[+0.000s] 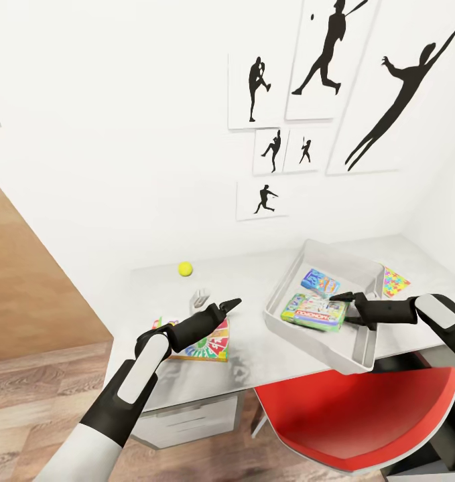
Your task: Put all the toys in the child's room - the three board games (two on the bed and one on the table), the two jigsaw puzzles on the table, and the tennis ball on the table - inside the toy box on the table in the child's room.
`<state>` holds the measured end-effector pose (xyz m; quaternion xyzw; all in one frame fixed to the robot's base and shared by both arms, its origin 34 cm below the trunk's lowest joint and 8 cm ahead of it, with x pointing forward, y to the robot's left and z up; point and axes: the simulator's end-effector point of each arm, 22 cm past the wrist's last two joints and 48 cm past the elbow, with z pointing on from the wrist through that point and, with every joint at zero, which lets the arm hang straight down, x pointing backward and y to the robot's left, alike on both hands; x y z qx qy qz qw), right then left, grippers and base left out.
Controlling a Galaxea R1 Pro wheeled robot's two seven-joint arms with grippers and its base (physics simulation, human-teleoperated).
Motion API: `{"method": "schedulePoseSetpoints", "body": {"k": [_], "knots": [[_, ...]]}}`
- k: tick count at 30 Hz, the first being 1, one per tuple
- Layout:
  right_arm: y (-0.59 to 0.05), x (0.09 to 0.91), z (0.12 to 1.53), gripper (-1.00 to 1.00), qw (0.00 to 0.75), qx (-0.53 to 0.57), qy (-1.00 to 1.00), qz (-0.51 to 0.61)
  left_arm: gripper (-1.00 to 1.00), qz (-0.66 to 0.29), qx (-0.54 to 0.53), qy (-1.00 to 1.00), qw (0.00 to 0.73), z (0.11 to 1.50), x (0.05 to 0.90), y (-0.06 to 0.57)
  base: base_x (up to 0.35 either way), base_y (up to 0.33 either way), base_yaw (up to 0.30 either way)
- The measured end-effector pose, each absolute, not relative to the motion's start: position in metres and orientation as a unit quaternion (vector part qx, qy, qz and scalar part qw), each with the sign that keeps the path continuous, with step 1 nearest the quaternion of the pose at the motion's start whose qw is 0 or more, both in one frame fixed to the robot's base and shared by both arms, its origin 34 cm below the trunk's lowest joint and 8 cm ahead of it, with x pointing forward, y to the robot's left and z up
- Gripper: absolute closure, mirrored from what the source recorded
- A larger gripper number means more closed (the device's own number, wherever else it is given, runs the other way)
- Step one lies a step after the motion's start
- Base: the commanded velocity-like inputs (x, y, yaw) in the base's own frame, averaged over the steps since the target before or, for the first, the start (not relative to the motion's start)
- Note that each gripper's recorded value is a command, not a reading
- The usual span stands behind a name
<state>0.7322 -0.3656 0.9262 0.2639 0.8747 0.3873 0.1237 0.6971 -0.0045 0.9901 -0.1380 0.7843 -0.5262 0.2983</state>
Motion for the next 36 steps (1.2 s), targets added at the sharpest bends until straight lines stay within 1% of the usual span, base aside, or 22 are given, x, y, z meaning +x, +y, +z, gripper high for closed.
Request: {"method": "schedulePoseSetpoints", "body": {"k": [21, 31, 36], "knots": [[-0.366, 0.733, 0.927, -1.0, 0.125, 0.258, 0.878, 0.383, -1.0, -0.527, -0.138, 0.784, 0.298, 0.99, 0.697, -0.005, 0.0, 0.0, 0.0], [-0.369, 0.753, 0.949, -1.0, 0.144, 0.249, 0.878, 0.383, -1.0, -0.527, -0.138, 0.784, 0.298, 0.99, 0.697, -0.005, 0.0, 0.0, 0.0], [-0.377, 0.765, 0.96, -1.0, 0.155, 0.245, 0.886, 0.362, -1.0, -0.527, -0.138, 0.784, 0.298, 0.99, 0.697, -0.005, 0.0, 0.0, 0.0]]}}
